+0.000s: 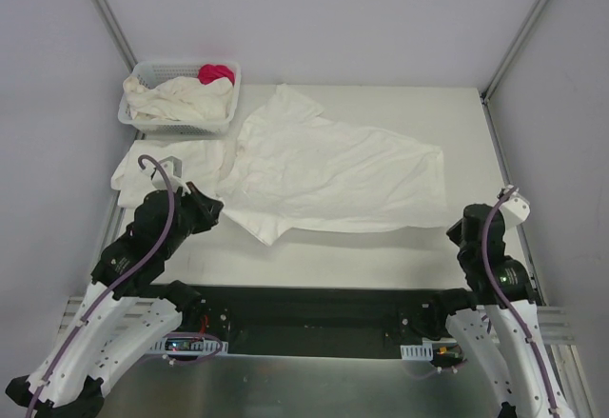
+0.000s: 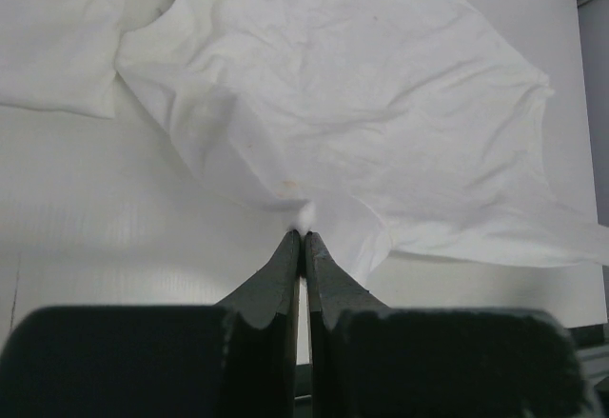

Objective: Fold and stack the t-shirts
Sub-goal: Fold the flattened tshirt in 1/3 of the way

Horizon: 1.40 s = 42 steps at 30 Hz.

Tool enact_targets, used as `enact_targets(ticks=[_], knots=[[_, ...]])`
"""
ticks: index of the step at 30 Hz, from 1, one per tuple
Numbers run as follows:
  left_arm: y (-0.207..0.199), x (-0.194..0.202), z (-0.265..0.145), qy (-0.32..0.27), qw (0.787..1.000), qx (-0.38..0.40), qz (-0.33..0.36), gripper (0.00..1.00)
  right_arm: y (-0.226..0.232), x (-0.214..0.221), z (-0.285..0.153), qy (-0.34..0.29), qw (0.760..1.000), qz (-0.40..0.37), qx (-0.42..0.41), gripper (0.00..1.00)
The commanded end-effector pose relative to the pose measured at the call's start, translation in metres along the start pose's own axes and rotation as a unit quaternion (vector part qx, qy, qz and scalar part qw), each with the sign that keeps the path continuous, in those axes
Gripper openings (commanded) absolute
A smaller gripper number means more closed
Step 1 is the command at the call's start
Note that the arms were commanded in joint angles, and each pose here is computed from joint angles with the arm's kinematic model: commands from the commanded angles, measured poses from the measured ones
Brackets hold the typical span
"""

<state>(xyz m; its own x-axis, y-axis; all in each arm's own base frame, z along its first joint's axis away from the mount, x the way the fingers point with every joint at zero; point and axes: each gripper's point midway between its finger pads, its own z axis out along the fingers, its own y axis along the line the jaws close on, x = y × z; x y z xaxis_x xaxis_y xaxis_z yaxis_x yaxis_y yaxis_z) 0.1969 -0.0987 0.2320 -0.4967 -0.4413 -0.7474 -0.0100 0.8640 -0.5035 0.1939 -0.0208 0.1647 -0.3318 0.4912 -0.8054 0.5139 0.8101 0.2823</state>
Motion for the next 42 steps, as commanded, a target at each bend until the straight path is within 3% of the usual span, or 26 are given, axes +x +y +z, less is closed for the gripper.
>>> enact_targets(ticks=[1, 8, 16, 29, 42], knots=[[-0.008, 0.002, -0.016, 0.020, 1.000, 0.020, -0.003, 0.00, -0.025, -0.036, -0.017, -0.067, 0.996, -0.006, 0.060, 0.01], [-0.012, -0.019, -0.034, -0.007, 1.000, 0.023, 0.006, 0.00, -0.032, -0.060, -0.031, -0.106, 0.992, 0.000, 0.070, 0.01], [-0.016, -0.032, -0.039, -0.022, 0.999, 0.024, 0.016, 0.00, -0.025, -0.048, -0.027, -0.084, 0.995, 0.006, 0.049, 0.01], [-0.012, -0.024, -0.015, -0.003, 1.000, -0.005, 0.025, 0.00, -0.012, -0.013, -0.007, -0.018, 0.999, 0.005, 0.034, 0.01], [-0.012, -0.022, 0.008, 0.003, 0.999, -0.024, 0.035, 0.00, -0.012, -0.020, 0.007, -0.025, 0.997, -0.025, 0.065, 0.01]])
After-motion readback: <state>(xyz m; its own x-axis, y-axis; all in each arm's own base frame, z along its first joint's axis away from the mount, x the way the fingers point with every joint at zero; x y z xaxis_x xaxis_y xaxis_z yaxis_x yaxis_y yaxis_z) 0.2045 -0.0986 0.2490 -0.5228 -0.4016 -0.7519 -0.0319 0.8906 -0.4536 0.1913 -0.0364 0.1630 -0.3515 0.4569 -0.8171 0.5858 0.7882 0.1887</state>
